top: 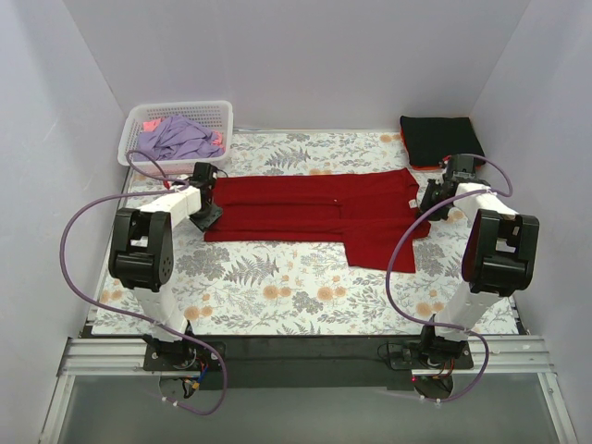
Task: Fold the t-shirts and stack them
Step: Fold the tshirt
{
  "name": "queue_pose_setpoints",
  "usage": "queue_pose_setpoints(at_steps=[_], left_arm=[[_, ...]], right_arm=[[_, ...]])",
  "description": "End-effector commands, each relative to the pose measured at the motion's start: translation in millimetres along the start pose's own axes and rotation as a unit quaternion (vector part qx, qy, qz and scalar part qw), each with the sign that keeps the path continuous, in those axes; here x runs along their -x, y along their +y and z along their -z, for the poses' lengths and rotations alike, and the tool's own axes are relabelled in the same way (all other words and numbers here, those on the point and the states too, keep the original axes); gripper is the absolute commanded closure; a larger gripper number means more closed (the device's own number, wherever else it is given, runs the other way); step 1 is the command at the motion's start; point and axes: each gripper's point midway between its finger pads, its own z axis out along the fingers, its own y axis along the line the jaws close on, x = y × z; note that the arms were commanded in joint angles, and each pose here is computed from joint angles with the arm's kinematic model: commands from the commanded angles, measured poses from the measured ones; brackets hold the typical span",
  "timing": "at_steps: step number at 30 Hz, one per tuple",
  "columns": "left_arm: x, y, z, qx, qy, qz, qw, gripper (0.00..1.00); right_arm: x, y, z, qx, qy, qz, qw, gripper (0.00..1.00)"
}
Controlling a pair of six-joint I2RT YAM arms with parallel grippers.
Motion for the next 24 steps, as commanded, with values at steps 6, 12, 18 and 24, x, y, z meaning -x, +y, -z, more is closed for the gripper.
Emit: queue_pose_setpoints(at_steps=[6,12,18,24], left_arm=[[25,-7,30,-0.049,-0.041,0.021,0.998,0.46],[33,-8,58,-0.087,-0.056,0.009,0.995,0.29],[40,14,92,-0.109,-0.098,0.001,0.989,0.19],[34,32,117,-0.148,-0.124,-0.006,0.981,0.21]], right_arm=[[9,10,27,0.019,-0.05,0.012,0.999,0.66],[-5,20,60,0.025,-0.079,0.018,0.996,0.56],[-36,26,81,0.025,-0.088,0.039,0.995,0.52],[-66,22,79,0.028,-0.066,0.061,0.996,0.53]])
